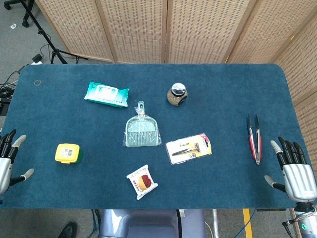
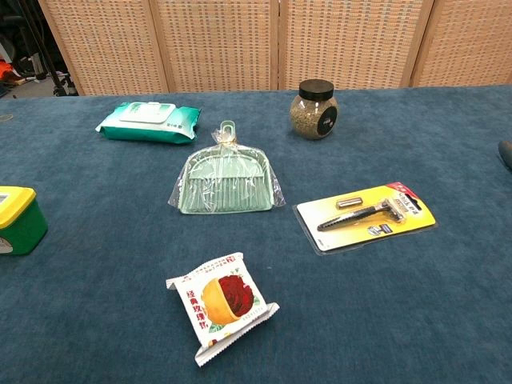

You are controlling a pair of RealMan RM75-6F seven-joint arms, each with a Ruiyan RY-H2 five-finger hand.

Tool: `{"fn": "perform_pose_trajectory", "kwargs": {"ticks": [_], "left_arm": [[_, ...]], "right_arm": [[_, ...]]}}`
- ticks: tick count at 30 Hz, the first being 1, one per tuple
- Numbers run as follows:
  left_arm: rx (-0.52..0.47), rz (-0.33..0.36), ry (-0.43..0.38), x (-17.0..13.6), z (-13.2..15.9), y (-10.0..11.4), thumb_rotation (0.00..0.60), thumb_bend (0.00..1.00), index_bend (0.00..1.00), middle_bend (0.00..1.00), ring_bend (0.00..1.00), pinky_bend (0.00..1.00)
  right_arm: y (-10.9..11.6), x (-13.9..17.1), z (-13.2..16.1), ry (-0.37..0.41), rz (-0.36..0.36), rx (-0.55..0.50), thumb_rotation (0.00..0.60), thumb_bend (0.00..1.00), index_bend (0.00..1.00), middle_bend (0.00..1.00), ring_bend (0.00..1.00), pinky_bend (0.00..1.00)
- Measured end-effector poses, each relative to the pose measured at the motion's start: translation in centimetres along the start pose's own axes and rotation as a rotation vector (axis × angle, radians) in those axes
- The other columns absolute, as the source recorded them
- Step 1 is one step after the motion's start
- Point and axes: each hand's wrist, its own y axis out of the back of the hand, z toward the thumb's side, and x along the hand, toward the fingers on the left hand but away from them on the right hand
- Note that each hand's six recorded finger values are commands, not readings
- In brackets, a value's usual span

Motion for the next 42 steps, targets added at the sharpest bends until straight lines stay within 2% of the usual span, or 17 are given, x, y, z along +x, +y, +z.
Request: {"fn": "perform_pose_trajectory", "kwargs": {"ticks": [6, 9, 15, 19, 22, 27, 31, 33, 35, 42], "left_arm": [[0.005, -0.012, -0.002, -0.2, 0.1, -0.3, 0.600, 0.00, 0.00, 0.00, 0.00, 0.00], [0.003, -0.042, -0.006, -0.2, 0.1, -0.7, 0.600, 0.00, 0.00, 0.00, 0.00, 0.00], [-0.037, -0.160, -0.049, 0.9, 0.2, -2.8, 0.600, 0.00, 0.00, 0.00, 0.00, 0.00], [-0.085, -0.282, -0.087, 1.9, 0.2, -5.3, 0.600, 0.00, 0.00, 0.00, 0.00, 0.00], [-0.124, -0.333, -0.109, 2.9, 0.4, -6.7, 0.600, 0.00, 0.00, 0.00, 0.00, 0.01], [-0.157, -0.337, -0.130, 4.4, 1.3, -7.9, 0.600, 0.01, 0.00, 0.00, 0.01, 0.07], [-0.152, -0.325, -0.132, 5.3, 1.9, -8.2, 0.600, 0.02, 0.00, 0.04, 0.08, 0.17], [-0.146, -0.323, -0.134, 5.7, 2.3, -8.5, 0.600, 0.02, 0.02, 0.09, 0.11, 0.23], [-0.137, -0.330, -0.139, 6.0, 2.6, -8.8, 0.600, 0.03, 0.09, 0.15, 0.16, 0.28], [-0.124, -0.353, -0.128, 6.8, 3.1, -9.6, 0.600, 0.07, 0.30, 0.31, 0.31, 0.36]], "right_arm": [[0.0, -0.1, 0.0, -0.002, 0.003, -0.011, 0.600, 0.00, 0.01, 0.00, 0.00, 0.00], [0.2, -0.2, 0.0, -0.002, -0.002, -0.022, 0.600, 0.00, 0.01, 0.00, 0.00, 0.00], [0.1, -0.4, -0.3, -0.012, 0.007, -0.027, 0.600, 0.00, 0.01, 0.00, 0.00, 0.00], [-0.1, -0.6, -0.3, -0.014, 0.014, -0.037, 0.600, 0.00, 0.01, 0.00, 0.00, 0.00], [-0.1, -0.6, -0.4, -0.013, 0.019, -0.042, 0.600, 0.00, 0.01, 0.00, 0.00, 0.00], [-0.1, -0.7, -0.6, -0.019, 0.021, -0.051, 0.600, 0.00, 0.01, 0.00, 0.00, 0.00], [0.0, -0.8, -0.8, -0.027, 0.021, -0.061, 0.600, 0.00, 0.01, 0.00, 0.00, 0.00], [0.0, -0.8, -0.9, -0.031, 0.022, -0.065, 0.600, 0.00, 0.01, 0.00, 0.00, 0.00], [0.0, -0.8, -1.0, -0.035, 0.023, -0.067, 0.600, 0.00, 0.01, 0.00, 0.00, 0.00], [0.0, -0.9, -1.2, -0.042, 0.025, -0.074, 0.600, 0.00, 0.01, 0.00, 0.00, 0.00]]}}
